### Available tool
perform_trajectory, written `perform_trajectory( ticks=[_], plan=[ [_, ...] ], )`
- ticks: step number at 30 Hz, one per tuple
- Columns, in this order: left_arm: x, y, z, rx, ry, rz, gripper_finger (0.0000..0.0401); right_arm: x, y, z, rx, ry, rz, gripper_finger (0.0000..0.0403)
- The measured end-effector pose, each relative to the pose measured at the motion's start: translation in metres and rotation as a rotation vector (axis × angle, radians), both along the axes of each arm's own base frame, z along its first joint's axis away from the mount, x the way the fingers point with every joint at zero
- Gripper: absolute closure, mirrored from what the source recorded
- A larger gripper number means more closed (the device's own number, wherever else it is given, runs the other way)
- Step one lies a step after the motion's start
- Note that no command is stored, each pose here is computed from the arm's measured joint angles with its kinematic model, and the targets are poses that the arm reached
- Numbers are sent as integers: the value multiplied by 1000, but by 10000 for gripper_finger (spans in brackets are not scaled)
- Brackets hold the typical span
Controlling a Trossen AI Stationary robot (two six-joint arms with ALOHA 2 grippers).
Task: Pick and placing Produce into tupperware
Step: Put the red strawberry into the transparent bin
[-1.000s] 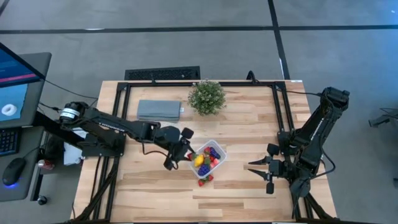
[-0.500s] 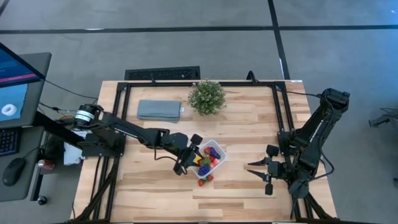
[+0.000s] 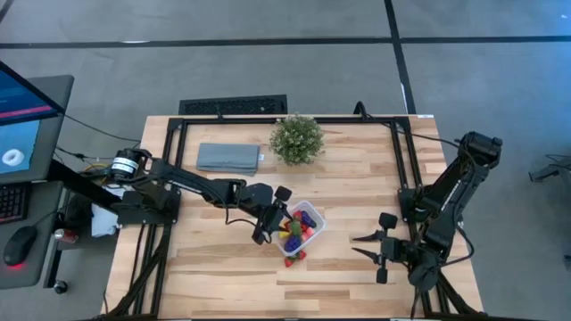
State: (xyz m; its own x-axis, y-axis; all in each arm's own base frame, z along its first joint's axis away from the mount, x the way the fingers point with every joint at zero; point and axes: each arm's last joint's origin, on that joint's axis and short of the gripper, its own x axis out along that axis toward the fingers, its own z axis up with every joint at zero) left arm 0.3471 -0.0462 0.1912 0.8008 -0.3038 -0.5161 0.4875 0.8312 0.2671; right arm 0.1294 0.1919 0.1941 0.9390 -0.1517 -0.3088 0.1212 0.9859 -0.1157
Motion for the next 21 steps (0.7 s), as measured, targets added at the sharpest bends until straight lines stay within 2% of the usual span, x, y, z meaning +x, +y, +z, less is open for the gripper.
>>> perform_trajectory(
  ticks=[6, 21],
  plan=[
    [2, 1, -6, -33, 27, 14, 248, 0, 0, 0, 0, 0, 0, 271],
    [2, 2, -8, -38, 40, 21, 175, 0, 1, 1, 14, -7, 0, 271]
  ],
)
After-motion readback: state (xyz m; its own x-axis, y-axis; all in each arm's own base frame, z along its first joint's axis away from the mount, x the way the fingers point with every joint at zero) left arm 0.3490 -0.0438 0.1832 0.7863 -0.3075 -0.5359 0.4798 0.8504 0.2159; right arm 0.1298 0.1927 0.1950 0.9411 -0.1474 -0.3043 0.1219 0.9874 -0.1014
